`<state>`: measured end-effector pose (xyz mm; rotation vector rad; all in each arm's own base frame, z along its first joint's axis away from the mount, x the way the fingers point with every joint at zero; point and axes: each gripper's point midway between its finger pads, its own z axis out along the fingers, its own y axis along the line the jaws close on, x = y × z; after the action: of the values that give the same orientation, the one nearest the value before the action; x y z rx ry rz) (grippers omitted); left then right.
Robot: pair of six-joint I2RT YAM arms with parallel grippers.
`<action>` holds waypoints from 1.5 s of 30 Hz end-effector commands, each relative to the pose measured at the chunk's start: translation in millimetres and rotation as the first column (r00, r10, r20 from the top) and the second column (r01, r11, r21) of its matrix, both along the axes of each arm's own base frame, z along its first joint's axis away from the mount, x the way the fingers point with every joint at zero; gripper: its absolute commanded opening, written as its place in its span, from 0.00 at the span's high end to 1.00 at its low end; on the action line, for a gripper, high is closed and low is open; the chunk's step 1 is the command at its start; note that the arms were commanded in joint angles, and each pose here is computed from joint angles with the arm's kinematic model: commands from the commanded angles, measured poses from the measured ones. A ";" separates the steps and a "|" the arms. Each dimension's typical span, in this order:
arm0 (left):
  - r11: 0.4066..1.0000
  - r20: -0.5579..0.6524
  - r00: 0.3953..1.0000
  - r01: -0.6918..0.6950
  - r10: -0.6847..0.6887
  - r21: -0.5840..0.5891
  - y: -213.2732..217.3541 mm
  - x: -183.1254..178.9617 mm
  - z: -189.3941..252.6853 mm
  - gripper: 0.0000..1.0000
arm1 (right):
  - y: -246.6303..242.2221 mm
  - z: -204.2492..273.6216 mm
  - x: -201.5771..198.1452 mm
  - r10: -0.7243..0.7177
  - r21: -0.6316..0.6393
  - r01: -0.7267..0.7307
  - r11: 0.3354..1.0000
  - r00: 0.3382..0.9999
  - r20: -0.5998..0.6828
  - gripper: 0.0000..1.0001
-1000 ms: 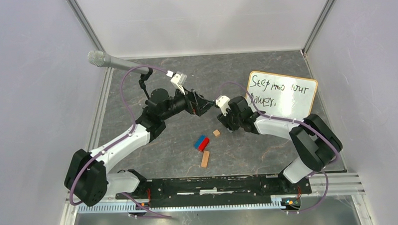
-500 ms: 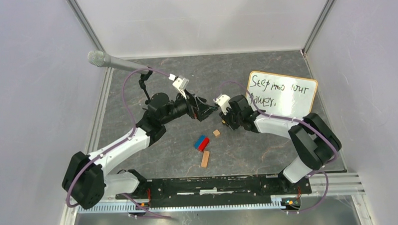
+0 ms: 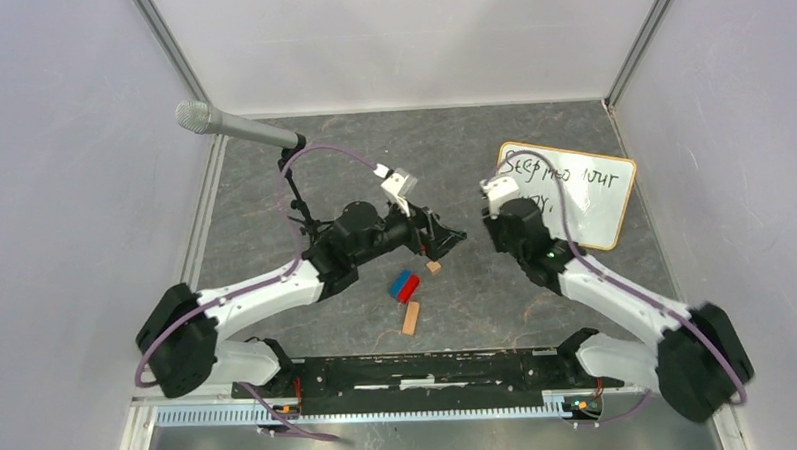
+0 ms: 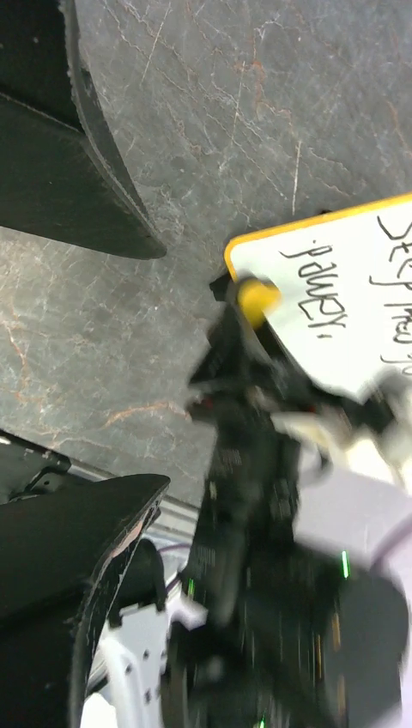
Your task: Erase the whiteboard
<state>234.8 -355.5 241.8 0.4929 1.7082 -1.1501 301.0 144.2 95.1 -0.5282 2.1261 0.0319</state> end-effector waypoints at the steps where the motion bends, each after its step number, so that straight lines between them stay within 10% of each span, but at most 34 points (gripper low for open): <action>1: 0.999 0.054 0.997 -0.047 0.047 0.013 -28.1 29.5 3.2 0.01 | -79.4 37.8 -5.6 -0.371 0.054 0.367 0.929 0.917 0.149 0.84; 12: 0.995 -0.043 0.997 0.070 -0.067 0.069 -124.7 83.9 -30.5 0.03 | -170.0 71.6 -2.1 -0.618 0.119 0.611 0.782 0.739 0.267 0.86; 26: 0.996 -0.136 0.987 0.080 -0.085 -0.046 -122.3 165.3 -69.5 0.35 | -167.6 112.8 55.3 -0.576 0.367 0.451 0.814 0.709 0.406 0.87; 45: 0.962 -0.135 0.952 0.270 -0.274 -0.050 -145.1 179.2 -96.3 0.59 | -174.3 81.8 46.0 -0.534 0.267 0.462 0.846 0.728 0.431 0.89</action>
<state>414.0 -492.7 132.1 0.6027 1.8471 -1.3894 345.0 -26.9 163.9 0.1434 1.7371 -0.2199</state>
